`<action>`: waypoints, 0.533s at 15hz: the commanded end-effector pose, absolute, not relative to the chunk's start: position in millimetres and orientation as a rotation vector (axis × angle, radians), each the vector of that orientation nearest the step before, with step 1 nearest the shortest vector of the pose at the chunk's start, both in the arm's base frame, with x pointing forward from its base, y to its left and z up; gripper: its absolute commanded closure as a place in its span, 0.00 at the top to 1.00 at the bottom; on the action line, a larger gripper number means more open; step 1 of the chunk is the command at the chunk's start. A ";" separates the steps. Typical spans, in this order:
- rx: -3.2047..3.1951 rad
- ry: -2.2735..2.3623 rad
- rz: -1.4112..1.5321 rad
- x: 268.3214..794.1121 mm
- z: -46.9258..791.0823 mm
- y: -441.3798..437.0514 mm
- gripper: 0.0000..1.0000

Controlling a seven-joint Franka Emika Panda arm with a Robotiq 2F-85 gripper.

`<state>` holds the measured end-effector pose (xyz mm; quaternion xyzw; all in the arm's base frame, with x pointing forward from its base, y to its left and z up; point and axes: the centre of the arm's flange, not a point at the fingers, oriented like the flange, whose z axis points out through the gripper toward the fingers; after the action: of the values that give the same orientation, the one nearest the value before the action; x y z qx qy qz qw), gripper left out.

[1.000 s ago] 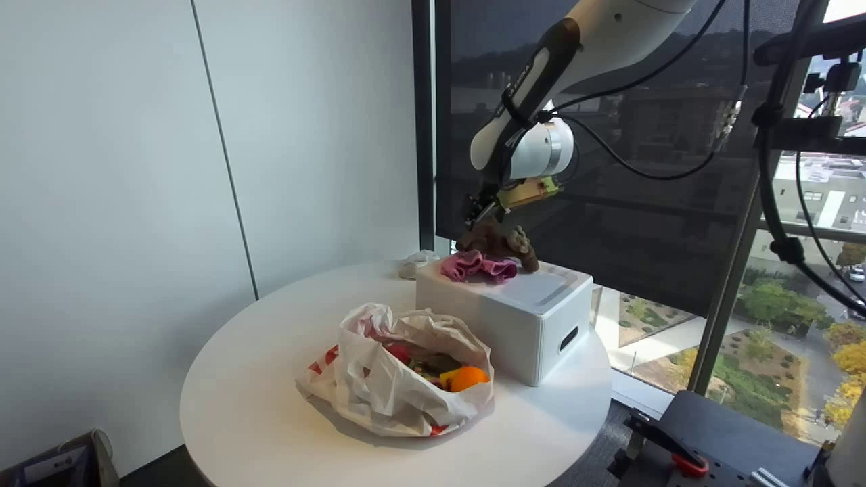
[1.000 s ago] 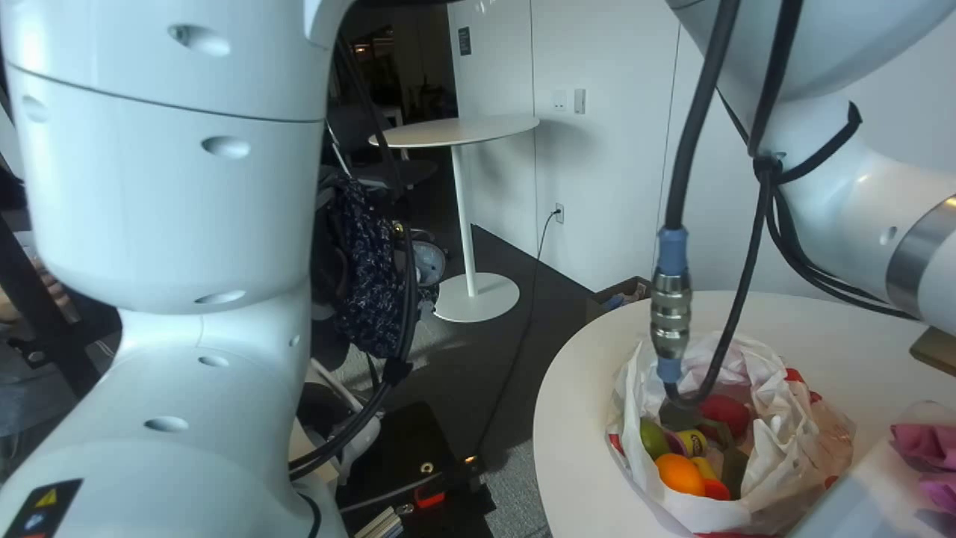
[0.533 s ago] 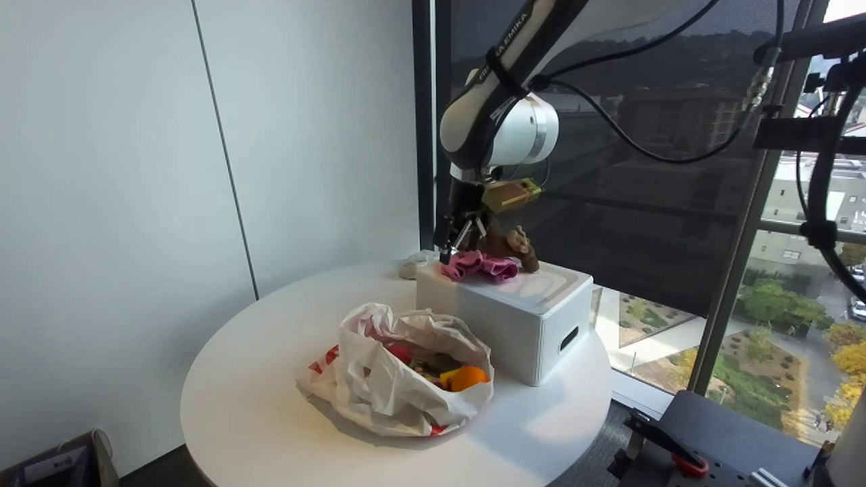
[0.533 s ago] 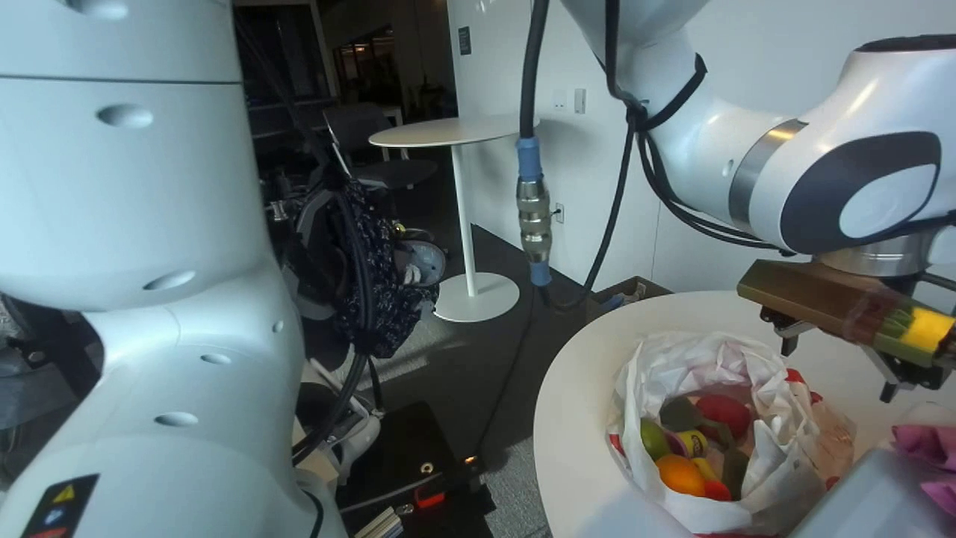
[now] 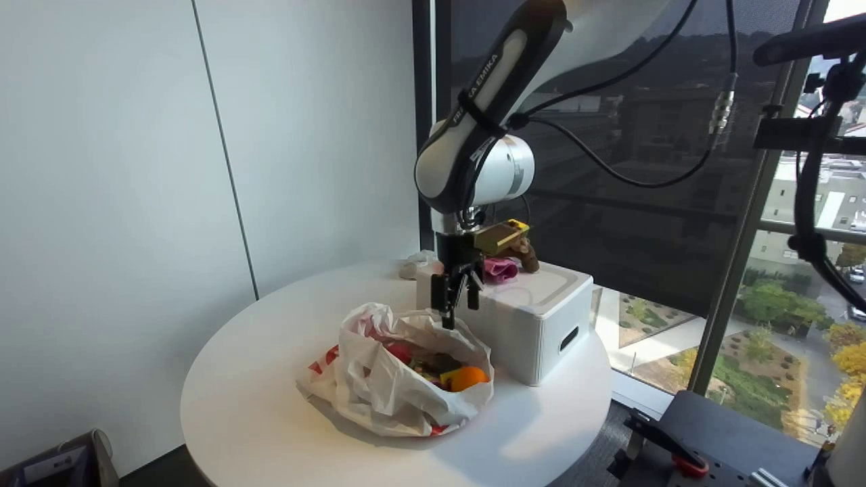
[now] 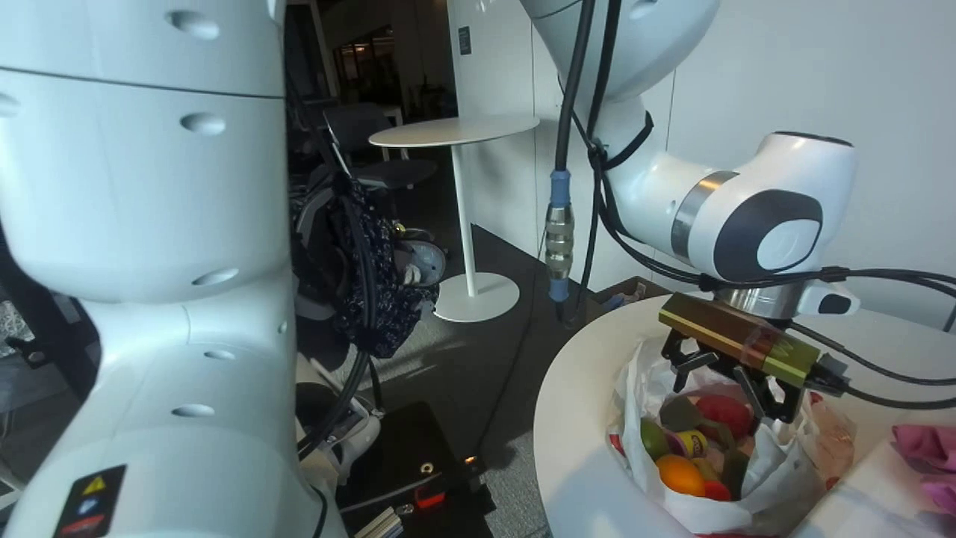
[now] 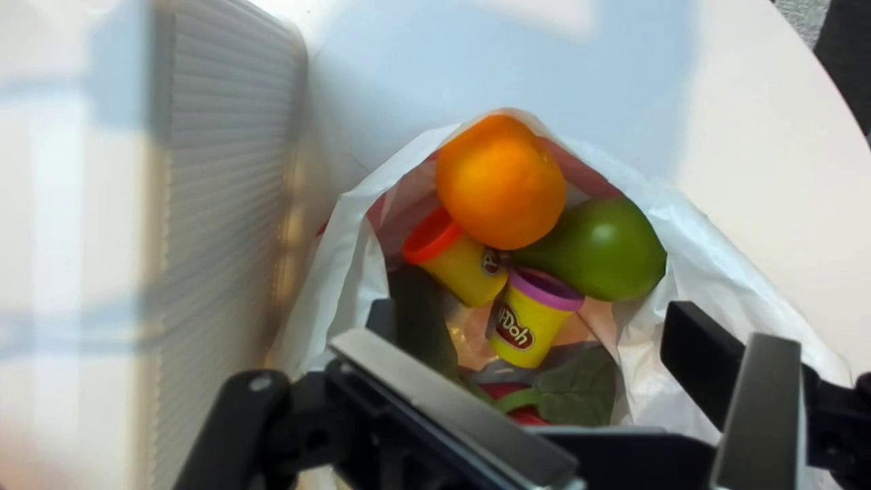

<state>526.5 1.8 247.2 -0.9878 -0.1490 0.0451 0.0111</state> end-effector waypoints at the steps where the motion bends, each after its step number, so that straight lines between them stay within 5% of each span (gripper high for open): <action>1: -3.079 -0.518 0.221 529.8 214.8 14.2 1.00; 8: -3.054 -0.515 0.251 527.4 162.6 9.7 1.00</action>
<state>518.5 10.9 175.1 -0.9828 -0.1613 0.0881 0.0159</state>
